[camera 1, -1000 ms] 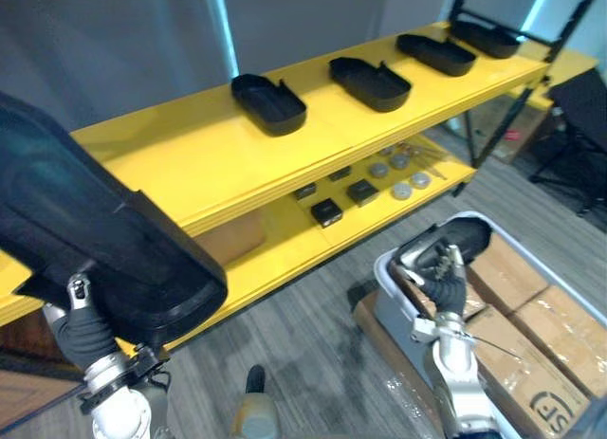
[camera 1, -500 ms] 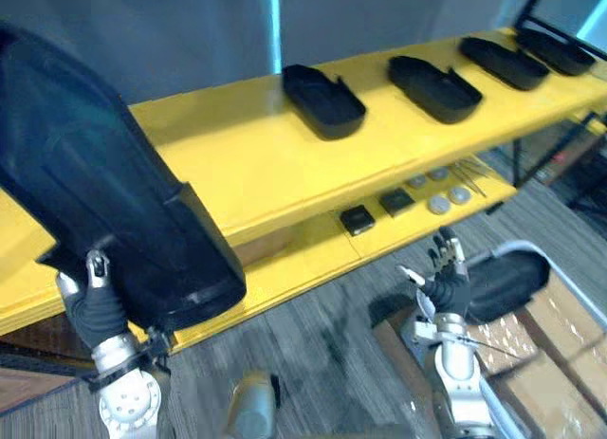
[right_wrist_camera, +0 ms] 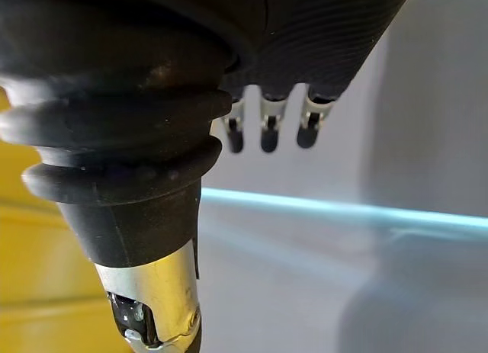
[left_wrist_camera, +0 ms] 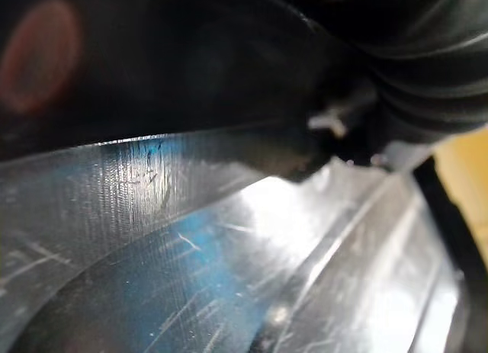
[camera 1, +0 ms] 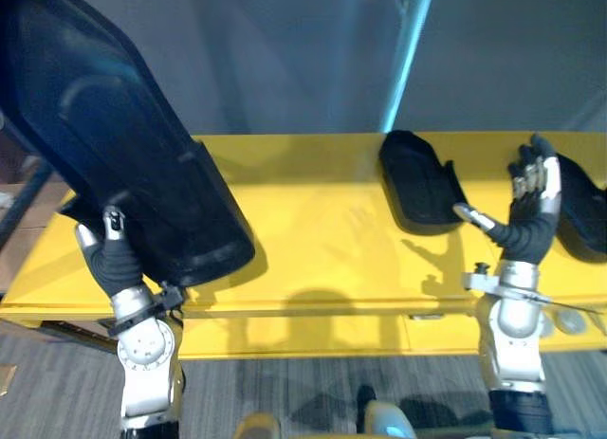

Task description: Walk over and take plastic housings, then place them on the shelf

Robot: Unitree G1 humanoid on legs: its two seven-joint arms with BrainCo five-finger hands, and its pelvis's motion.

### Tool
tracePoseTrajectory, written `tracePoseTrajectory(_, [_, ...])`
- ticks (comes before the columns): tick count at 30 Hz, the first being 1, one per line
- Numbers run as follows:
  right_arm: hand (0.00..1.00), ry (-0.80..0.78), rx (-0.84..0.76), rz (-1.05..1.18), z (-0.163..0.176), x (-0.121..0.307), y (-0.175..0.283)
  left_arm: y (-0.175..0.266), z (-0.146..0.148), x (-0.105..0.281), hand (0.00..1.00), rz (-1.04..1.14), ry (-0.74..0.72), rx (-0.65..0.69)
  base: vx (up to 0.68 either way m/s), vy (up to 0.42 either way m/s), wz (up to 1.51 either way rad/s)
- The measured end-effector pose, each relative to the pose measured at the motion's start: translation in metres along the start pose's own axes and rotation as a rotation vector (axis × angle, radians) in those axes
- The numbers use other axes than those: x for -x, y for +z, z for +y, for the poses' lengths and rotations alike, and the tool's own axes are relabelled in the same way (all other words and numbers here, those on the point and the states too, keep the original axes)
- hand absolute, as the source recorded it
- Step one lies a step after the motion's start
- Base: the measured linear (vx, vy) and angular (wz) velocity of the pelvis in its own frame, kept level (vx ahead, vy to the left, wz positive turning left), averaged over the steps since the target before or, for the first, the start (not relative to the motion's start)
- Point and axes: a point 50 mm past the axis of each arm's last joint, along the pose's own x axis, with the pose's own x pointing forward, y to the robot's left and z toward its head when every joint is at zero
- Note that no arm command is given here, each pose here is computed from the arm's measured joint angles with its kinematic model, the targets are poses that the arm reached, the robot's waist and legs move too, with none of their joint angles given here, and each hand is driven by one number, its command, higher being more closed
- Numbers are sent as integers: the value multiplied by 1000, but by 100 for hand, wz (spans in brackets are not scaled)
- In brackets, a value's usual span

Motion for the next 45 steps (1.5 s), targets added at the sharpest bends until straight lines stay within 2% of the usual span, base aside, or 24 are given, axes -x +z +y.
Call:
tracePoseTrajectory(4, [0, -18, 11, -134, -1, -9, 29, 18, -18, -10, 100, -94, -95, 71, 44, -26, 21])
tracePoseTrajectory(9, [0, -40, 2, -167, -6, -5, 41, 18, -21, -9, 100, -74, -186, 41, -7, 43, -30])
tracePoseTrajectory(12, [0, -48, 15, -150, -10, 6, 44, 12, -25, -9, 100, -16, -259, 3, -19, 32, -32])
tracePoseTrajectory(16, [0, -32, 4, -90, -15, 17, 41, -19, -33, -11, 100, 206, -381, -69, -32, 4, -34])
tracePoseTrajectory(20, [0, 73, -71, -67, -11, 19, 39, -71, -31, -25, 100, 471, -364, -126, -54, 12, -37])
tracePoseTrajectory(25, [0, 264, -120, -28, 7, 19, 36, -101, -29, -55, 100, 609, -330, -205, 19, 5, -22])
tracePoseTrajectory(30, [0, 320, -147, 42, 12, 22, 29, -109, -32, -85, 100, 655, -264, -211, 26, 15, -8])
tracePoseTrajectory(34, [0, 349, -197, 146, 11, 38, 21, -120, -31, -84, 100, 745, -236, -256, 32, 34, -16])
tracePoseTrajectory(37, [0, 386, -213, 174, 15, 44, 19, -136, -22, -75, 100, 863, -198, -303, -1, 12, -16])
tracePoseTrajectory(39, [0, 395, -211, 189, 14, 47, 18, -135, -22, -80, 100, 881, -183, -317, -28, 0, -10])
tracePoseTrajectory(45, [0, 423, -222, 198, 16, 48, 17, -135, 6, -92, 100, 940, -138, -397, -68, 9, -8])
